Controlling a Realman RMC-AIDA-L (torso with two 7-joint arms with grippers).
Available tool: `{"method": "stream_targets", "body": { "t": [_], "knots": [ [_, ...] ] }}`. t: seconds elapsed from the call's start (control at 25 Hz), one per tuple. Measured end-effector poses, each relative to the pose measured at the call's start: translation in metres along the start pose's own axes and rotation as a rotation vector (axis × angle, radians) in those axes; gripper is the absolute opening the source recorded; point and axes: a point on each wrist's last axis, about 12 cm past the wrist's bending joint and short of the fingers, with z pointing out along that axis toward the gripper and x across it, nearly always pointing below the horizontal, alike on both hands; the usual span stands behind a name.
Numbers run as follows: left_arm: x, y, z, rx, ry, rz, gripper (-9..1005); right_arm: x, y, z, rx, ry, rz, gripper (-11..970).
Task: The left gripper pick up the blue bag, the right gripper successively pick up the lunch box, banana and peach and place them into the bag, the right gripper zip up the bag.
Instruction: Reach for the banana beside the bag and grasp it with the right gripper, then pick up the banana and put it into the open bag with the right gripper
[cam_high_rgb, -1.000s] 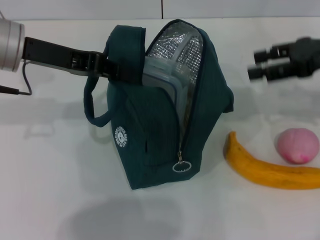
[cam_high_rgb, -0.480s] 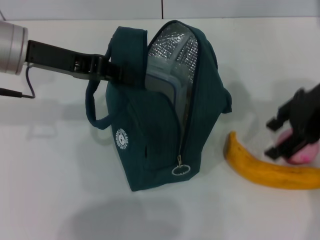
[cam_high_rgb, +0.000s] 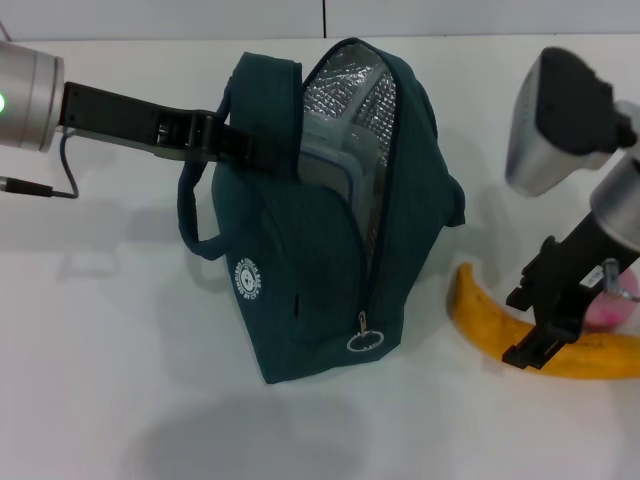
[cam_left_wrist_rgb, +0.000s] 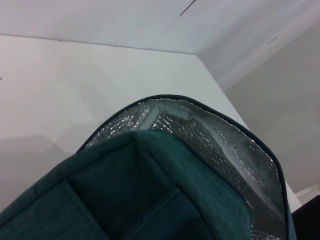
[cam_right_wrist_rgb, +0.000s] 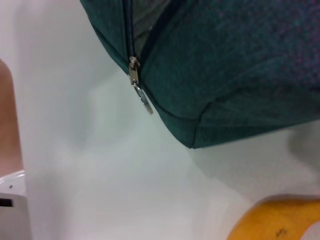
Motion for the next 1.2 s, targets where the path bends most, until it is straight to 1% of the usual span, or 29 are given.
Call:
{"method": "stream_targets", "body": {
  "t": [0.44,0.64,0.88,1.12,1.2],
  "knots": [
    [0.000,0.000,0.001,0.005,0.003,-0.003,35,-0.006,0.007,0.026,0.030,0.077,-0.035,662],
    [0.000,0.000,0.001,0.005,0.003,-0.005,36,-0.006,0.007,0.028,0.039,0.086,-0.036,648],
    [0.000,0.000,0.002,0.006,0.004,-0.003,36,-0.008,0.005,0.029,0.056,0.083,-0.009,631],
    [0.000,0.000,0.002,0.005,0.004,-0.002,36,-0.008,0.003,0.025,0.055,0.071,0.025,491],
    [0.000,0.000,0.001,0.004,0.004,-0.002,36,-0.005,-0.002,0.018,0.052,0.046,0.072,444]
  ]
}}
